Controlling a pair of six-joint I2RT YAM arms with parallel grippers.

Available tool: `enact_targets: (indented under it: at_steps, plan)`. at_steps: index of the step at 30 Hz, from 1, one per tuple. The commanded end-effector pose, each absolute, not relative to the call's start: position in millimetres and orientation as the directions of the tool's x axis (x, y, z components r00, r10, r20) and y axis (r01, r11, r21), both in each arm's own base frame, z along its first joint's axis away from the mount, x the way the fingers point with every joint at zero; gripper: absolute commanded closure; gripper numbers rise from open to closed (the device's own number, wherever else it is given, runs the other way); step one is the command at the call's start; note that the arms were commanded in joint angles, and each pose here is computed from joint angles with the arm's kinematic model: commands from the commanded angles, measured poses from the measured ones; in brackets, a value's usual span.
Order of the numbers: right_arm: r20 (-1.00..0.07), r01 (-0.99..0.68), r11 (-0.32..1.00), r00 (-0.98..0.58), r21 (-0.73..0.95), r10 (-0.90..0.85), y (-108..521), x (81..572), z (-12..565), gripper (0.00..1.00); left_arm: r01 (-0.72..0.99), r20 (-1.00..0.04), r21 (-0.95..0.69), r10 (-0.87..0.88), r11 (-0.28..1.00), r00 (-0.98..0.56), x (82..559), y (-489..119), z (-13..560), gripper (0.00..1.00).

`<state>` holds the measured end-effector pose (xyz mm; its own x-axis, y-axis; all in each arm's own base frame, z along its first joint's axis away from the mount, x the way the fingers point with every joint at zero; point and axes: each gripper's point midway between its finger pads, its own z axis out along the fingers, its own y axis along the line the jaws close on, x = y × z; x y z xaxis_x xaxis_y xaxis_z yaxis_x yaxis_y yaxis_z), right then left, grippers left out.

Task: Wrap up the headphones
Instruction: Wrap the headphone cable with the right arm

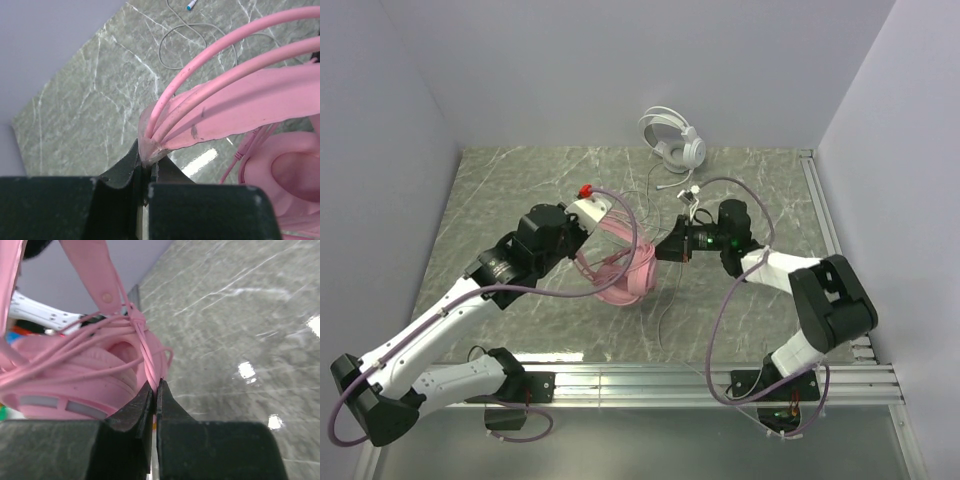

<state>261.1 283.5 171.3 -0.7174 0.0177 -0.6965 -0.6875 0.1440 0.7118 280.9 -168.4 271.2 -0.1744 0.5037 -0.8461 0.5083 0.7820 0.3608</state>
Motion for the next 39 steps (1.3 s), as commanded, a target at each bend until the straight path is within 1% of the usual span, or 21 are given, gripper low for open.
enact_targets:
  at_steps: [1,5,7,8,9,12,14,17,19,20,21,22,27,30,31,32,33,35,37,38,39]
  plan:
    - [-0.651,-0.648,0.069,-0.757,0.758,0.045,283,283,194,1.00,0.460,-0.788,0.497,0.605,0.736,-0.116,279,-144,279,1.00]
    - [-0.545,-0.545,0.002,-0.839,0.839,0.001,287,292,197,1.00,0.479,-0.764,0.516,0.634,0.710,-0.118,278,-145,268,1.00]
    - [-0.517,-0.517,-0.019,-0.856,0.856,0.007,287,295,197,1.00,0.491,-0.738,0.530,0.661,0.691,-0.133,279,-145,257,1.00]
    - [-0.526,-0.526,-0.036,-0.851,0.850,0.014,287,296,202,1.00,0.490,-0.726,0.538,0.672,0.686,-0.145,280,-144,254,1.00]
    - [-0.470,-0.469,-0.040,-0.883,0.882,0.006,285,297,203,1.00,0.492,-0.713,0.546,0.685,0.678,-0.153,281,-144,250,1.00]
    - [-0.360,-0.359,-0.029,-0.932,0.933,-0.030,284,310,198,1.00,0.483,-0.682,0.559,0.705,0.674,-0.194,287,-142,240,1.00]
    - [-0.351,-0.349,-0.047,-0.935,0.936,-0.053,286,317,202,1.00,0.491,-0.669,0.558,0.713,0.669,-0.210,291,-145,233,1.00]
    - [-0.303,-0.299,-0.058,-0.951,0.952,-0.064,287,325,209,1.00,0.515,-0.650,0.551,0.724,0.657,-0.229,299,-150,219,1.00]
    - [-0.276,-0.273,-0.051,-0.959,0.961,-0.066,288,337,209,1.00,0.525,-0.659,0.509,0.701,0.683,-0.274,307,-155,208,1.00]
    - [-0.210,-0.208,-0.028,-0.975,0.978,-0.073,288,342,203,1.00,0.520,-0.669,0.478,0.677,0.708,-0.307,313,-151,205,1.00]
    - [-0.217,-0.216,-0.024,-0.973,0.976,-0.076,290,352,202,1.00,0.509,-0.698,0.431,0.633,0.745,-0.334,319,-155,208,1.00]
    - [-0.203,-0.202,-0.018,-0.976,0.979,-0.079,291,355,199,1.00,0.521,-0.696,0.394,0.616,0.757,-0.369,324,-158,198,1.00]
    - [-0.111,-0.112,0.022,-0.993,0.994,-0.043,292,386,189,1.00,0.329,-0.710,0.288,0.431,0.899,-0.557,359,-132,183,1.00]
    - [-0.044,-0.044,0.039,-0.999,0.998,-0.002,296,407,183,1.00,0.313,-0.701,0.208,0.365,0.926,-0.612,370,-130,166,1.00]
    - [-0.027,-0.027,0.037,-1.000,0.999,0.007,298,411,184,1.00,0.310,-0.703,0.197,0.354,0.930,-0.617,372,-129,163,1.00]
    - [-0.055,-0.055,0.020,-0.998,0.998,0.015,300,416,188,1.00,0.296,-0.705,0.189,0.339,0.936,-0.623,374,-123,161,1.00]
    - [0.004,0.005,0.006,-0.999,1.000,0.033,301,424,192,1.00,0.294,-0.692,0.203,0.349,0.934,-0.632,372,-118,153,1.00]
    - [0.042,0.041,-0.030,-0.998,0.999,0.053,304,434,202,1.00,0.242,-0.686,0.235,0.337,0.941,-0.645,376,-103,145,1.00]
    - [0.056,0.052,-0.047,-0.995,0.998,0.087,311,450,206,1.00,0.171,-0.674,0.250,0.298,0.953,-0.676,380,-89,138,1.00]
    - [0.088,0.085,-0.040,-0.992,0.996,0.093,315,455,203,1.00,0.130,-0.662,0.224,0.249,0.966,-0.707,379,-83,132,1.00]
    - [0.076,0.072,-0.043,-0.992,0.997,0.098,320,464,207,1.00,0.125,-0.660,0.197,0.226,0.972,-0.717,382,-86,133,1.00]
